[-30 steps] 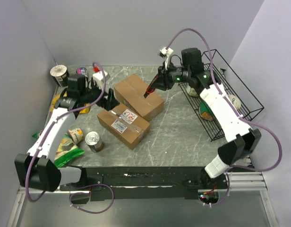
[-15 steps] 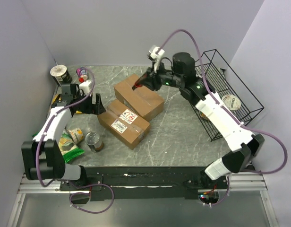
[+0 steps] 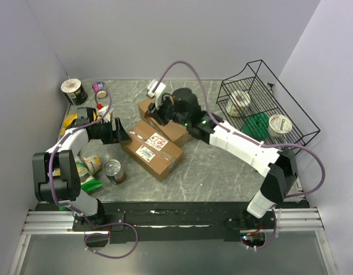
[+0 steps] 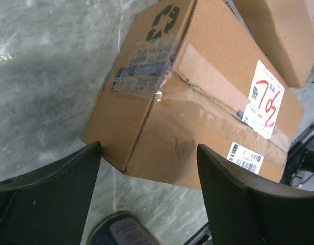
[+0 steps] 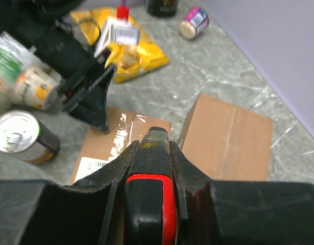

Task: Unpack the express box
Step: Cut the express box at the center of the board.

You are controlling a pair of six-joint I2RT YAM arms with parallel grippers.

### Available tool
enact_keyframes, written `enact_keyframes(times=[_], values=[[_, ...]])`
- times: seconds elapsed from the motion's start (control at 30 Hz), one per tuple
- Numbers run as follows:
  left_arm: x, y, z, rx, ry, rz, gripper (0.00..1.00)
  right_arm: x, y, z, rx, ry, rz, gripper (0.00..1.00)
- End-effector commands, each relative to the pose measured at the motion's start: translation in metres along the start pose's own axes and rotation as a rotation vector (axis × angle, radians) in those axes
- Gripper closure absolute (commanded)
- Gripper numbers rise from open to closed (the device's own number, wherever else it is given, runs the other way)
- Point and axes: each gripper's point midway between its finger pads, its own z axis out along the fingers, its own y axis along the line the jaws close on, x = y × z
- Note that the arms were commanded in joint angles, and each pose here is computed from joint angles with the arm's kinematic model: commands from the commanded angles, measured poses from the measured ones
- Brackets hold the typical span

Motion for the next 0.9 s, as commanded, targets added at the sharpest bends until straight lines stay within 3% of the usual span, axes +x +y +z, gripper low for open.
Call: enact_keyframes(times=[0.0, 0.27, 0.53, 0.87], values=[[-0.001, -0.017, 0.004, 0.116, -0.016, -0.068, 0.21, -0.045, -0.01, 0.012, 0.114, -0.17, -0.044, 1.0], [0.011, -0.009, 0.008, 0.071, -0.011, -0.137, 0.29, -0.023, -0.006, 0.042, 0.215, -0.167, -0.014, 1.0], [0.014, -0.006, 0.008, 0.037, 0.001, -0.197, 0.38, -0.006, 0.019, 0.051, 0.131, -0.165, 0.047, 1.0], [0.021, -0.003, 0.007, 0.013, 0.007, -0.214, 0.4, 0.015, 0.038, 0.058, 0.102, -0.159, 0.051, 1.0]])
